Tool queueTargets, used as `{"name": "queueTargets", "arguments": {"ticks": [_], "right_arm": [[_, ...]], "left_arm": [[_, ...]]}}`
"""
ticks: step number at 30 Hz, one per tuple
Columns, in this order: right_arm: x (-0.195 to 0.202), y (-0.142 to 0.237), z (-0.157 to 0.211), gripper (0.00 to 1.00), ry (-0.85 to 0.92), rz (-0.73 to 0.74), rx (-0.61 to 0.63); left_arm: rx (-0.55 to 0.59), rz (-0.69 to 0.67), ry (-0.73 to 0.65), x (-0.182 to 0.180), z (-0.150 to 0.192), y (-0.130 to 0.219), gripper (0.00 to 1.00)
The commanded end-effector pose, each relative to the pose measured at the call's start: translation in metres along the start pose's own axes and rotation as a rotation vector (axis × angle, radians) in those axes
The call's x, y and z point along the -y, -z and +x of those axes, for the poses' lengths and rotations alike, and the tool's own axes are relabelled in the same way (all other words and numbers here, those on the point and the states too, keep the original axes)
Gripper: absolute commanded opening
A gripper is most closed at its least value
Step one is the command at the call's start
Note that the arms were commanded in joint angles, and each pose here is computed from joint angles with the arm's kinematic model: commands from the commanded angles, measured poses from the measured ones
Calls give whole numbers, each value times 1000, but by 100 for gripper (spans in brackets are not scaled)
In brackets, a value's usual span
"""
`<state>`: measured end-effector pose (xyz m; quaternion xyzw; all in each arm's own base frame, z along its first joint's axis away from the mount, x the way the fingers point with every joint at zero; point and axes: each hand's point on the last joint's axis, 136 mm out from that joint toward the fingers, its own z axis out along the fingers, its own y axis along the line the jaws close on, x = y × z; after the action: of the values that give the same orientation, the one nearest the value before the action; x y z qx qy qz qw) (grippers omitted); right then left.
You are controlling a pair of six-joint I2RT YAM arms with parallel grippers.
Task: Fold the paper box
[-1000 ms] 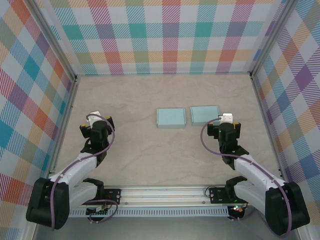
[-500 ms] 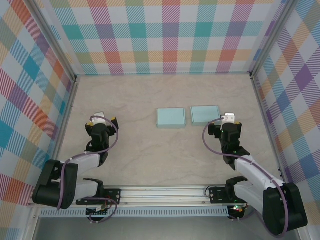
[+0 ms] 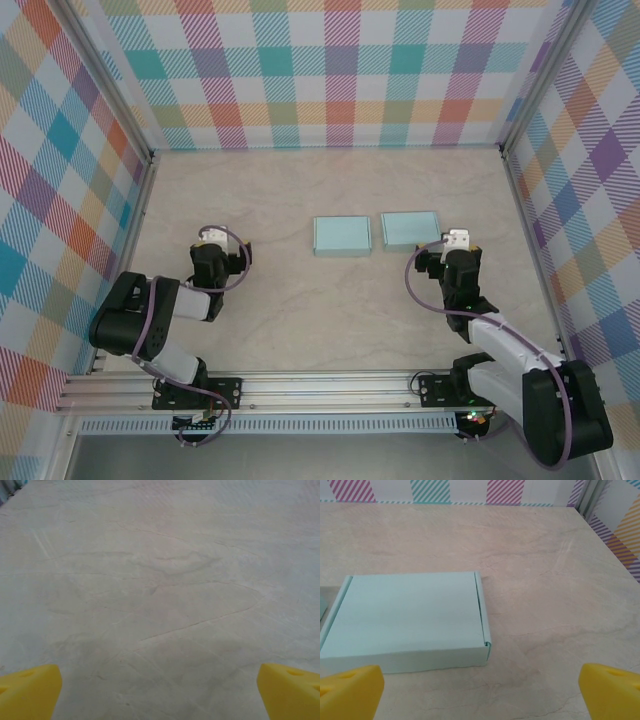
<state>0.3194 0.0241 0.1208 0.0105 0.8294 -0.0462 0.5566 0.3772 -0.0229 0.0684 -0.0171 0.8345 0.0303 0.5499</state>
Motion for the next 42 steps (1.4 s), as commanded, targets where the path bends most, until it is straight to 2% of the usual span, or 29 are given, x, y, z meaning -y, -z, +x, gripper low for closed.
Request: {"name": "queueTargets", "arguments": {"ticks": [1,4,14,20,25,35,37,39,42], "right_arm": [[-5,-1,-13,100,-20,-36,60],[-9,-2,-15,100,-26,-59,76],[-22,-11,-27,100,-10,-146,184],[-32,-23,-22,100,36,-194,160],[-24,-26,-25,100,46,-176,198],[-13,-63,-8,100,1,-159,157],[-11,-70,-1,100,-14,-152,79],[6,-84,-3,100,-75,-78,38],[15,-83,-3,100,-116,-80,34]], "left_arm": [[25,50,8,3,-19,-9,100],[-27,96,81,-6,-17,-17,100],[-24,98,82,-6,-18,-17,100],[-24,98,82,-6,-18,-17,100],[-25,99,81,-6,-17,-17,100],[-25,97,82,-6,-17,-17,100],[-25,98,81,-6,-17,-17,100],[-25,97,82,-7,-17,-17,100],[-25,97,82,-7,-17,-17,100]]}}
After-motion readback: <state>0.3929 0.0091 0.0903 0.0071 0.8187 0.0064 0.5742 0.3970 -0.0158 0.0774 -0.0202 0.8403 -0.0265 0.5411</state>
